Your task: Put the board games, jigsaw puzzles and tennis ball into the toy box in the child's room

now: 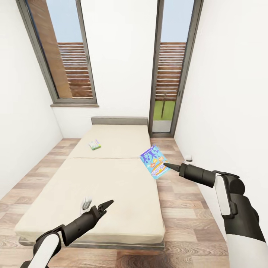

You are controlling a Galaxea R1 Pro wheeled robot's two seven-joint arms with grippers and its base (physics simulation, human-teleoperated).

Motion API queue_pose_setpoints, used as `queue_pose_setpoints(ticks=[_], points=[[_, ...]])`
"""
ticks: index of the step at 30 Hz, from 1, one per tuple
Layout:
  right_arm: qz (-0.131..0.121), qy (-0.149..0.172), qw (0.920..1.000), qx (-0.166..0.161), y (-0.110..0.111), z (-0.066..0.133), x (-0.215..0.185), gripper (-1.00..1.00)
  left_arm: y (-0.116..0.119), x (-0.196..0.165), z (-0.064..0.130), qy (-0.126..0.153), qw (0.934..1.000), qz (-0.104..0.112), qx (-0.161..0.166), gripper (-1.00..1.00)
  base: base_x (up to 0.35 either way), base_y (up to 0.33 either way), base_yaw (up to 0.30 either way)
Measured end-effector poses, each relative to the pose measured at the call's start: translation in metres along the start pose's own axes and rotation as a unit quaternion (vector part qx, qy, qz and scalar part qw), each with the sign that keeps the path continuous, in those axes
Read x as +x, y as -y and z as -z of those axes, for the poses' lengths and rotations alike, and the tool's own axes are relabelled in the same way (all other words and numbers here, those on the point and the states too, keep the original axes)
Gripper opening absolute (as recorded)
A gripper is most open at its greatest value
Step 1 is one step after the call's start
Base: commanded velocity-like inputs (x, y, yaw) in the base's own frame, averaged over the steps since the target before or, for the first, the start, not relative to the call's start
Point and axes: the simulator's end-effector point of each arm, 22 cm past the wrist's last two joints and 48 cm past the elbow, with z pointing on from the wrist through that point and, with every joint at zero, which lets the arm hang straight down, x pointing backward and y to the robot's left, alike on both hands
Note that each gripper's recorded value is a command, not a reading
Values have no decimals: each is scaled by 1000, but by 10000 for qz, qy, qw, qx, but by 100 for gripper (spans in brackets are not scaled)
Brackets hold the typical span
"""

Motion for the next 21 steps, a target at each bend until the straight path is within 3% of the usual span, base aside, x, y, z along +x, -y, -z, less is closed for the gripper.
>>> queue_pose_setpoints(ticks=[21], points=[[48, -76, 10000, 9, -3, -8, 2, -100, -1, -4, 1, 74, 10000, 17, -6, 100, -16, 0, 291]])
